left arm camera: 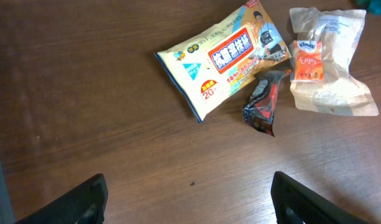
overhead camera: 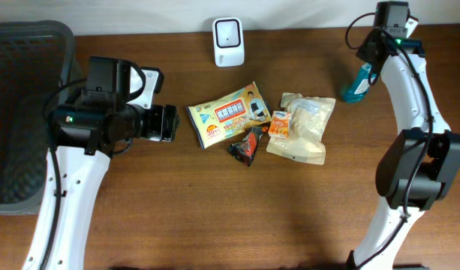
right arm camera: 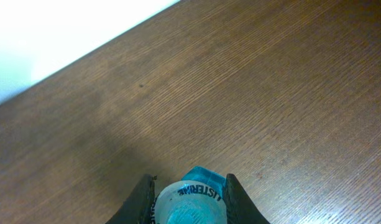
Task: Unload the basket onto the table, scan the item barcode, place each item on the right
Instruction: 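Carry the Listerine bottle by its cap to the right rear table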
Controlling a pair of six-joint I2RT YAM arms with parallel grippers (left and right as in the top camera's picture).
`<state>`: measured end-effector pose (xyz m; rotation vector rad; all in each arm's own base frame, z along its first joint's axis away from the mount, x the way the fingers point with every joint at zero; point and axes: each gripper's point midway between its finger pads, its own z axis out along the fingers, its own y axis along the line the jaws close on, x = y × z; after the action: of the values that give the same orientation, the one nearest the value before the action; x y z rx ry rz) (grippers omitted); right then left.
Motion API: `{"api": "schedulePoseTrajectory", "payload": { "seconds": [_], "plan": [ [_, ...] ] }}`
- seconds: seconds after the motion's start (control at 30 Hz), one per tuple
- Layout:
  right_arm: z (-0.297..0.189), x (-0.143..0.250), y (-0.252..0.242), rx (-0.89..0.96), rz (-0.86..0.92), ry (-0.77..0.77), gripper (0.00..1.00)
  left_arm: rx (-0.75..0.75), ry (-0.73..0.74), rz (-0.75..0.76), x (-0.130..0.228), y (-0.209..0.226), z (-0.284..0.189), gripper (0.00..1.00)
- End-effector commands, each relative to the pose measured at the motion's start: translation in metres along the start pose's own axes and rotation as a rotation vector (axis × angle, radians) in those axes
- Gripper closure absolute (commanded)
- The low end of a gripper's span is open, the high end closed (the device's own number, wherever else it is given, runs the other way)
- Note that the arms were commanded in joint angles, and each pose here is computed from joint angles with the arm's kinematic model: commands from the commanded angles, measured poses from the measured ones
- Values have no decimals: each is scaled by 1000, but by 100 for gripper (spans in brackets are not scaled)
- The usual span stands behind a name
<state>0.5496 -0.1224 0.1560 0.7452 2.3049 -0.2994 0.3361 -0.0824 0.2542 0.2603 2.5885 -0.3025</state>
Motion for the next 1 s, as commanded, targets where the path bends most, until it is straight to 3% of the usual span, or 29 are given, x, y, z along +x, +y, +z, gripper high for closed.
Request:
{"api": "schedulePoseTrajectory", "payload": {
  "seconds": [0.0, 0.27, 0.43, 0.77, 0.97],
  "plan": [
    [-9, 6, 12, 15, -53, 2, 84, 7, -18, -10, -4, -1, -4, 18],
    [-13, 27, 10, 37, -92, 78, 71, 7, -21, -9, -5, -1, -4, 14],
    [-25, 24, 6, 39, -59, 80, 72, 7, -22, -9, -5, -1, -4, 14],
    [-37, -29, 24, -50, 28, -121, 77, 7, -21, -9, -5, -1, -4, 14],
    [-34, -32, 28, -61, 36, -137, 78, 7, -21, -9, -5, -1, -4, 14]
  ]
}}
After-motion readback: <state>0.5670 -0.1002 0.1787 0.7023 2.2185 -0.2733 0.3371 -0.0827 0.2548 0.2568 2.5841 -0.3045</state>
